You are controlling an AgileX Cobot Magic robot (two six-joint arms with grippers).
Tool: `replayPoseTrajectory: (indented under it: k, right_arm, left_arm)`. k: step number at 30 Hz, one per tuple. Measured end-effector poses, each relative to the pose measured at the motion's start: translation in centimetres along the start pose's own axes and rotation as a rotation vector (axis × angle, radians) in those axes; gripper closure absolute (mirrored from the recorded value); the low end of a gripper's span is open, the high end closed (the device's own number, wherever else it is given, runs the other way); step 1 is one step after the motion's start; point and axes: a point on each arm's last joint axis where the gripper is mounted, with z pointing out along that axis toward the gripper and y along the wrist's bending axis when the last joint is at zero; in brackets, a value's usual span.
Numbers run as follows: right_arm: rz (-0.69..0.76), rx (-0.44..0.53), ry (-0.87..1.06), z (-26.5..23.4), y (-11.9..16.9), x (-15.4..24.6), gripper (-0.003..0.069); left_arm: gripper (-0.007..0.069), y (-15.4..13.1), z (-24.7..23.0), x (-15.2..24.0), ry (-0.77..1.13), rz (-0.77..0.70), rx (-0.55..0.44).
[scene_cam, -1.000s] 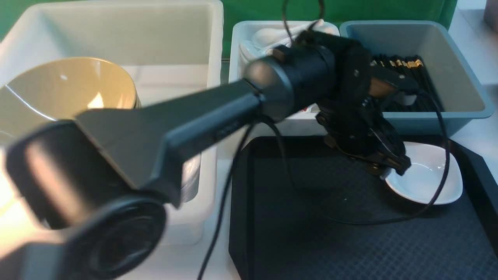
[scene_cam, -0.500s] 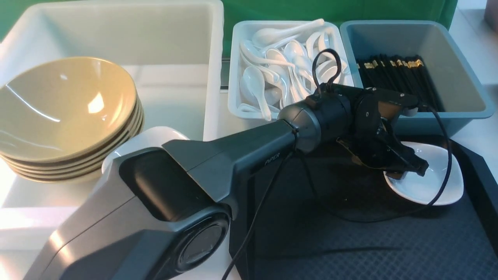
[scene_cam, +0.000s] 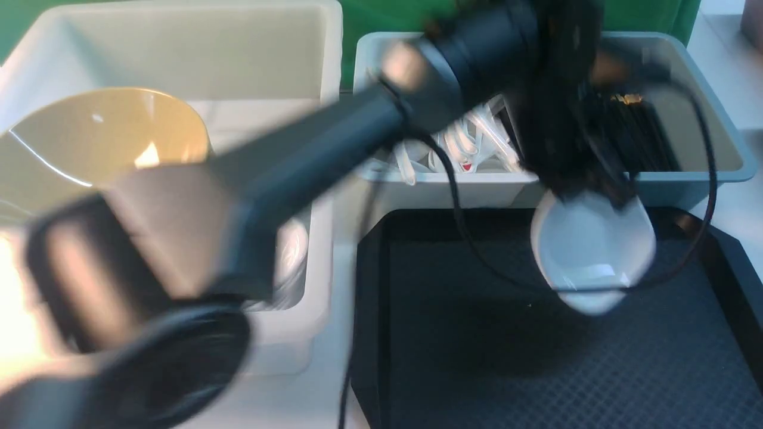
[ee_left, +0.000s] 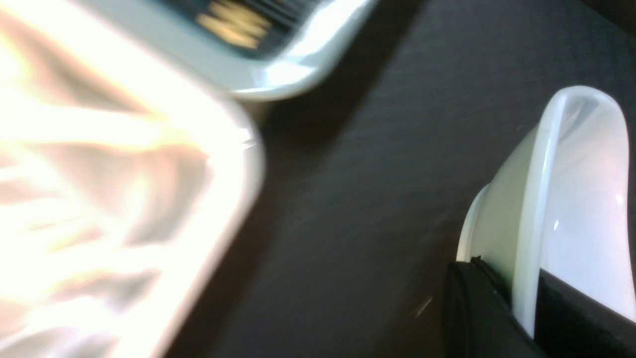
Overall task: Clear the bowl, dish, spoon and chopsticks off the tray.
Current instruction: Use the left arm to put the plate into the large storage box on the left
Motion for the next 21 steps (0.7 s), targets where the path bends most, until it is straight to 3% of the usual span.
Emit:
replayPoseTrajectory:
  k: [5, 9, 14, 21]
  right_arm:
    - [-0.048, -0.152, 0.000, 2.5, 1.6, -2.5, 0.0624]
    - [-0.123, -0.342, 0.022, 5.1, 3.6, -4.9, 0.0624]
    - [-0.251, -0.493, 0.035, 8.1, 6.7, -8.5, 0.0623]
    - [-0.438, -0.583, 0.010, 9.5, 11.9, -11.9, 0.0621]
  left_arm:
    - [0.0625, 3.3, -8.8, 1.5, -0.093, -0.094, -0.117]
    - [0.0625, 7.1, -13.7, 6.8, -0.059, -0.244, -0.178]
    - [0.0625, 11.2, -15.0, 16.5, 0.053, -0.522, -0.205]
    - [0.0625, 13.4, -14.0, 23.1, 0.065, -0.725, -0.158]
